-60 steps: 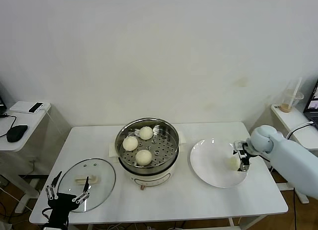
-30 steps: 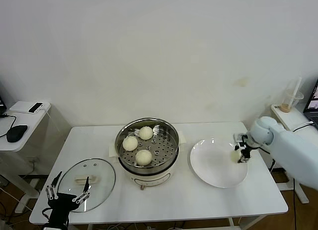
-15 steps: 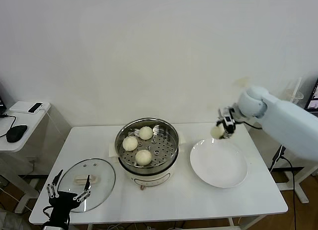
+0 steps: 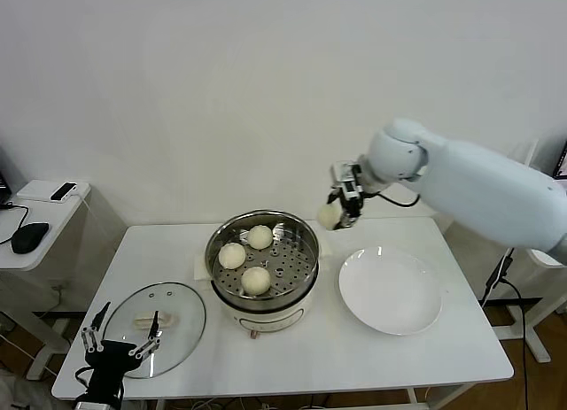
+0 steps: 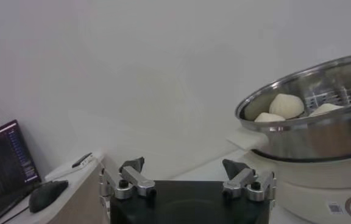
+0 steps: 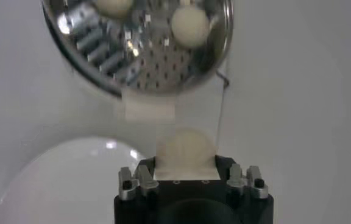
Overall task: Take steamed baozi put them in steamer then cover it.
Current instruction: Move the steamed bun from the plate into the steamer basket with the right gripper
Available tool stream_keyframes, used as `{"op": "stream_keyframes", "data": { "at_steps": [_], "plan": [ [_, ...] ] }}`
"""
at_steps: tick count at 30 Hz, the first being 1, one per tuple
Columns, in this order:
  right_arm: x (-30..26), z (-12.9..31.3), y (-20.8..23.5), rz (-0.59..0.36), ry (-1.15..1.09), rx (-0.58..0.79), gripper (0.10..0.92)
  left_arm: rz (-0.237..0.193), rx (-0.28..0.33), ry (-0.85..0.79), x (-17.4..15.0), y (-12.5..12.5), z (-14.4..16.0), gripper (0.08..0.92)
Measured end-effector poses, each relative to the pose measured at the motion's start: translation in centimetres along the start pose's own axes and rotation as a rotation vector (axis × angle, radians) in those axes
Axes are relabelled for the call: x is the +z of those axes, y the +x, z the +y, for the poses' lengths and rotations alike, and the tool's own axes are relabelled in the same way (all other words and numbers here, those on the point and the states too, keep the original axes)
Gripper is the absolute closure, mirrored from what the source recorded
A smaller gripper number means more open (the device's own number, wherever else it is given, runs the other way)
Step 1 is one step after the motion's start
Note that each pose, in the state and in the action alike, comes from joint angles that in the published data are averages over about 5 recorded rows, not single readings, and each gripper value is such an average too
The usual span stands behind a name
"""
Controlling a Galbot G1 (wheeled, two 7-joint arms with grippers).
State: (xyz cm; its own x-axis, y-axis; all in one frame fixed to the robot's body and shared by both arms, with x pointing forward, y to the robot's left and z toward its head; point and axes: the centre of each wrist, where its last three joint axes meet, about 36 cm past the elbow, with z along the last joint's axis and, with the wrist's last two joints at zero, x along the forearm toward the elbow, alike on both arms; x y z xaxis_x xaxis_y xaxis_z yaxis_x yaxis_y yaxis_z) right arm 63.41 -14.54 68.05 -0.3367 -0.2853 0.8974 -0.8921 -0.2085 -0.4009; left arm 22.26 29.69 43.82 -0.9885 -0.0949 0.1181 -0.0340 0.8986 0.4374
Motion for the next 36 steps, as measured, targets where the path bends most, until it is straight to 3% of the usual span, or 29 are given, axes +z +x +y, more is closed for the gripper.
{"op": "stream_keyframes", "data": {
  "at_steps": [14,36],
  "plan": [
    [-6.6,-0.2,-5.3,-0.042,-0.029,-0.069,0.394,0.000,-0.020,0.002,0.0,0.0,0.4,0.177],
    [-6.5,0.9,-10.9,0.020,-0.060,-0.109,0.387,-0.002,-0.025,0.004,0.1,-0.2,0.5,0.177]
  ]
}}
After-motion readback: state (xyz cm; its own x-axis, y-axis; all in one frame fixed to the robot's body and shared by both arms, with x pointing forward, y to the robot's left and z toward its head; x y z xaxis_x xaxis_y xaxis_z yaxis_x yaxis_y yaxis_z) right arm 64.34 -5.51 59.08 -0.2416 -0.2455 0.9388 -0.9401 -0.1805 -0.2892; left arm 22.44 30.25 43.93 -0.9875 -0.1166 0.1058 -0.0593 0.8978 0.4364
